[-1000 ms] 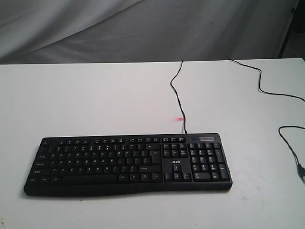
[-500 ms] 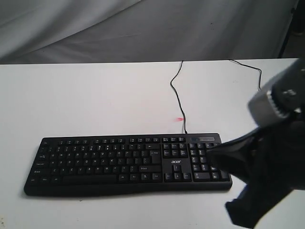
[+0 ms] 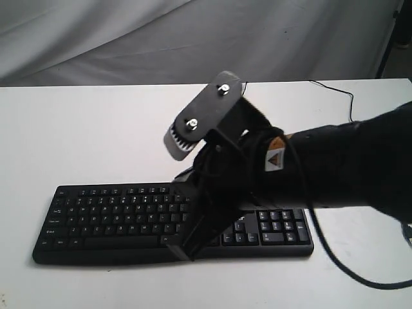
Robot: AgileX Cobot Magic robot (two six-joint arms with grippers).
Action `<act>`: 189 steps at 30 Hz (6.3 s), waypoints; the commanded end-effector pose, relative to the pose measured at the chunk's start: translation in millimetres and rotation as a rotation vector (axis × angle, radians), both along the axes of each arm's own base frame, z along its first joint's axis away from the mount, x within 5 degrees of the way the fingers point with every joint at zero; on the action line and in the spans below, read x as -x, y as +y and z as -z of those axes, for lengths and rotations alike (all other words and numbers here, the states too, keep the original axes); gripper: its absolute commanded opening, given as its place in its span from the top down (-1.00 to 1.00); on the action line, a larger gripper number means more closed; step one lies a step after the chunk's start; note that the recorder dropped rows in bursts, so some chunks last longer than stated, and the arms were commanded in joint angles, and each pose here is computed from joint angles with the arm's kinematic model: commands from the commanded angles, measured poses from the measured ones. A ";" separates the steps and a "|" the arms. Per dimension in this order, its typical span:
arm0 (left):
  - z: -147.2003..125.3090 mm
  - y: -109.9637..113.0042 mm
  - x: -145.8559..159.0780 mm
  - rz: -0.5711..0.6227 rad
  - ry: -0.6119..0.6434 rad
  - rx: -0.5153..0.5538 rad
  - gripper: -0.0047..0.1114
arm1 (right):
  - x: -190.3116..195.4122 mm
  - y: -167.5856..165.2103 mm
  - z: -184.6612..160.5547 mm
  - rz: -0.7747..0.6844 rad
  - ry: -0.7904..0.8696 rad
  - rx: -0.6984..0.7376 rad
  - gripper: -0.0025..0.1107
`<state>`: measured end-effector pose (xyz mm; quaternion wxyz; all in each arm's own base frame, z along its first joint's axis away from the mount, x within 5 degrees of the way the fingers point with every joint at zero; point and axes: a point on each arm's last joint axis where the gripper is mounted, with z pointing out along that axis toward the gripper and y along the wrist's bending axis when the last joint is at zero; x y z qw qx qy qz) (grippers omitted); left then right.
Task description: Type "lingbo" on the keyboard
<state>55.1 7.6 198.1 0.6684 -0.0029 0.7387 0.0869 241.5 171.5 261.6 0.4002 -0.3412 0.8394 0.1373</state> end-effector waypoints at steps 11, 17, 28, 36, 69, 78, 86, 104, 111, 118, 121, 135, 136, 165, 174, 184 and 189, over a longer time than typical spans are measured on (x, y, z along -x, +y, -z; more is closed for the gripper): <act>1.5 -0.2 -0.5 0.004 0.004 0.004 0.91 | -46.4 26.1 72.0 0.004 -0.128 0.117 0.96; 1.5 -0.2 -0.5 0.004 0.004 0.004 0.91 | -53.9 32.4 92.9 0.000 -0.157 0.144 0.96; 1.5 -0.2 -0.5 0.004 0.004 0.004 0.91 | -71.8 62.5 112.6 -0.072 -0.123 0.177 0.96; 1.5 -0.2 -0.5 0.004 0.004 0.004 0.91 | -78.2 57.3 129.6 -0.076 -0.117 0.216 0.96; 1.5 -0.2 -0.5 0.004 0.004 0.004 0.91 | -87.7 44.7 149.0 -0.061 -0.085 0.256 0.96; 1.5 -0.2 -0.5 0.004 0.004 0.004 0.91 | -87.8 43.8 153.2 -0.061 -0.073 0.263 0.96; 1.5 -0.2 -0.5 0.004 0.004 0.004 0.91 | -86.8 43.6 154.5 -0.066 -0.057 0.269 0.96; 1.5 -0.2 -0.5 0.004 0.004 0.004 0.91 | -86.4 43.7 139.4 -0.075 -0.090 0.259 0.96; 1.5 -0.2 -0.5 0.004 0.004 0.004 0.91 | -89.0 45.2 136.3 -0.071 -0.106 0.250 0.96; 1.5 -0.2 -0.5 0.004 0.004 0.004 0.91 | -103.4 55.5 119.4 -0.073 -0.154 0.223 0.96; 1.5 -0.2 -0.5 0.004 0.004 0.004 0.91 | -103.5 55.6 119.2 -0.078 -0.158 0.226 0.96; 1.5 -0.2 -0.5 0.004 0.004 0.004 0.91 | -104.2 60.7 144.2 -0.083 -0.146 0.241 0.96; 1.5 -0.2 -0.5 0.004 0.004 0.004 0.91 | -104.7 60.5 143.8 -0.081 -0.150 0.239 0.96; 1.5 -0.2 -0.5 0.004 0.004 0.004 0.91 | -102.6 63.9 151.9 -0.079 -0.130 0.236 0.96; 1.5 -0.2 -0.5 0.004 0.004 0.004 0.91 | -102.7 63.9 154.2 -0.079 -0.128 0.237 0.96; 1.5 -0.2 -0.5 0.004 0.004 0.004 0.91 | -102.6 62.7 162.1 -0.081 -0.107 0.249 0.96; 1.5 -0.2 -0.5 0.004 0.004 0.004 0.91 | -104.9 64.6 156.4 -0.081 -0.121 0.242 0.96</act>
